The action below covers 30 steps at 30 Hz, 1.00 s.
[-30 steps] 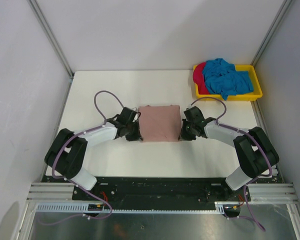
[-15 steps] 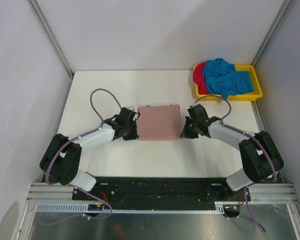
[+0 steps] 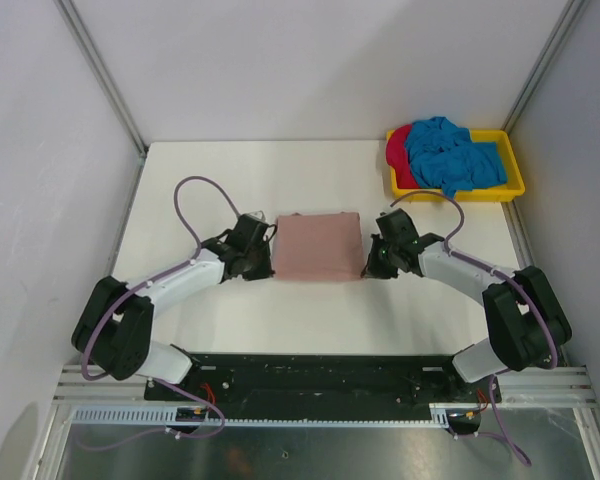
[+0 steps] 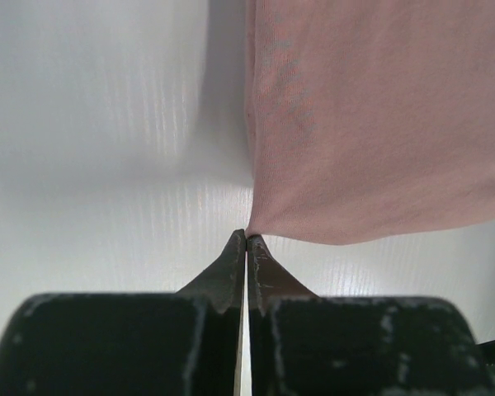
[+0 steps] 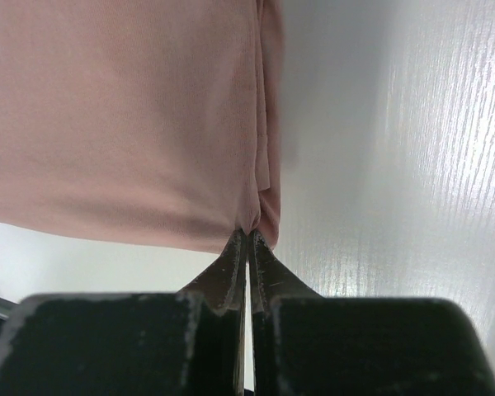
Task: Fold and stack the t-shirts
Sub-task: Put the neatly folded tshirt into the corner of the board with the left arm
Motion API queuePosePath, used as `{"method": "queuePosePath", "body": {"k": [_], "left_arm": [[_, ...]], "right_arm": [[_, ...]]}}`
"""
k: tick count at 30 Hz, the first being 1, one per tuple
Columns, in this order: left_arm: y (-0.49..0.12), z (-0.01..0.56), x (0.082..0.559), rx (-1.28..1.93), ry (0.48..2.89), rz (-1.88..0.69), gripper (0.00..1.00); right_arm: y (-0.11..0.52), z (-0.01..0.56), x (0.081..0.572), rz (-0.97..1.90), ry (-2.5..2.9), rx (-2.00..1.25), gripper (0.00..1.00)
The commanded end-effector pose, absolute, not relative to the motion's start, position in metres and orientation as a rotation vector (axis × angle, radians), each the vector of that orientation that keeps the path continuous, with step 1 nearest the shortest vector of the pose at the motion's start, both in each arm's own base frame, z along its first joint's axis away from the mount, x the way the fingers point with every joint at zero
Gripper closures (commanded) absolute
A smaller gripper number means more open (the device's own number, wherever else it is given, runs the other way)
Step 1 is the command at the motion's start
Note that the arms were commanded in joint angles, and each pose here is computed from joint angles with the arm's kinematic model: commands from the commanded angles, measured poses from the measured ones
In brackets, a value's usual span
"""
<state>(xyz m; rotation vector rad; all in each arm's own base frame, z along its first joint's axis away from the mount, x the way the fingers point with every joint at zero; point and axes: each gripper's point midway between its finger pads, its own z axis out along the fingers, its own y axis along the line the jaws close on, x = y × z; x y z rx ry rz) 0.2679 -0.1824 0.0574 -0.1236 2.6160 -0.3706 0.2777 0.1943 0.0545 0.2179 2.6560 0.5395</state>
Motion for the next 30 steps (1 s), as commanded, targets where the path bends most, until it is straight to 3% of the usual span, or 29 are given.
{"method": "queuePosePath", "body": {"k": [1,8,13,17,26,30], "left_arm": [[-0.166,0.059,0.261,-0.133,2.613,-0.298,1.00],[-0.171,0.046,0.243,-0.106,2.677,-0.355,0.98],[-0.184,0.079,0.245,-0.057,2.609,-0.505,0.70],[-0.186,0.115,0.260,-0.091,2.540,-0.638,0.63],[-0.217,0.100,0.332,-0.093,2.594,-0.765,0.48],[-0.226,0.079,0.351,-0.095,2.641,-0.770,0.46]], "right_arm": [[0.183,0.049,0.265,0.467,2.687,0.191,1.00],[0.187,0.032,0.249,0.491,2.719,0.198,0.96],[0.185,0.042,0.250,0.507,2.692,0.201,0.68],[0.178,0.060,0.255,0.540,2.640,0.220,0.51],[0.166,0.082,0.266,0.588,2.566,0.249,0.49],[0.163,0.085,0.266,0.581,2.556,0.244,0.48]]}}
